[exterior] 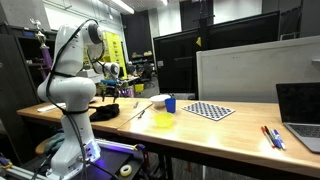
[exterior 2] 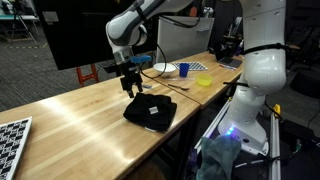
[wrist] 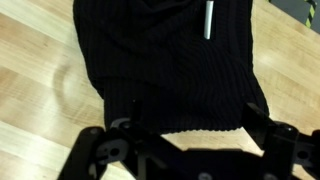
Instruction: Use the black towel to wipe the table.
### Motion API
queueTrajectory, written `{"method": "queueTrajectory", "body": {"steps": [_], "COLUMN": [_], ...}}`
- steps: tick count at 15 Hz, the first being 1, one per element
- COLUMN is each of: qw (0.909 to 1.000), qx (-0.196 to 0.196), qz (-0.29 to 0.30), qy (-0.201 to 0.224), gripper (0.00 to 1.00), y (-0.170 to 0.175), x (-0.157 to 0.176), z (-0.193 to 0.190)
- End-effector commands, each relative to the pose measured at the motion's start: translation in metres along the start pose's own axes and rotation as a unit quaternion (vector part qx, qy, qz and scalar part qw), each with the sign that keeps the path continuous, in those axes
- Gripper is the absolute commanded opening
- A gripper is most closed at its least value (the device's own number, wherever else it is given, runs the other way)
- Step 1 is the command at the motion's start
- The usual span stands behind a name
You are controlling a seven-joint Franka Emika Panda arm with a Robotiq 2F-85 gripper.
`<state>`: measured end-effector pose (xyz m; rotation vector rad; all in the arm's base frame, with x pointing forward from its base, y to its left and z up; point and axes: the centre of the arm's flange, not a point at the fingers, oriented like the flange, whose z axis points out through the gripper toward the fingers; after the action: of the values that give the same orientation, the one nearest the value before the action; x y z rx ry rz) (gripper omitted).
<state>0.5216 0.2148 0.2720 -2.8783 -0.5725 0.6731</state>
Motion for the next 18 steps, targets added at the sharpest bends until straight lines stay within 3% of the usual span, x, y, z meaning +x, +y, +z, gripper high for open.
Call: {"method": "queueTrajectory", "body": {"steps": [1,7,18], "qw": [1.0,1.0,0.9986], "qx": [0.0,0.002,0.025], "qz": [0.0,0.001,0.001], "qy": [0.0,-0.001,-0.046], "gripper": [1.0,1.0,1.0], "y": [0.0,0.001,0.015], "x": [0.0,0.003,0.036], "z": [0.0,0.003,0.042]}}
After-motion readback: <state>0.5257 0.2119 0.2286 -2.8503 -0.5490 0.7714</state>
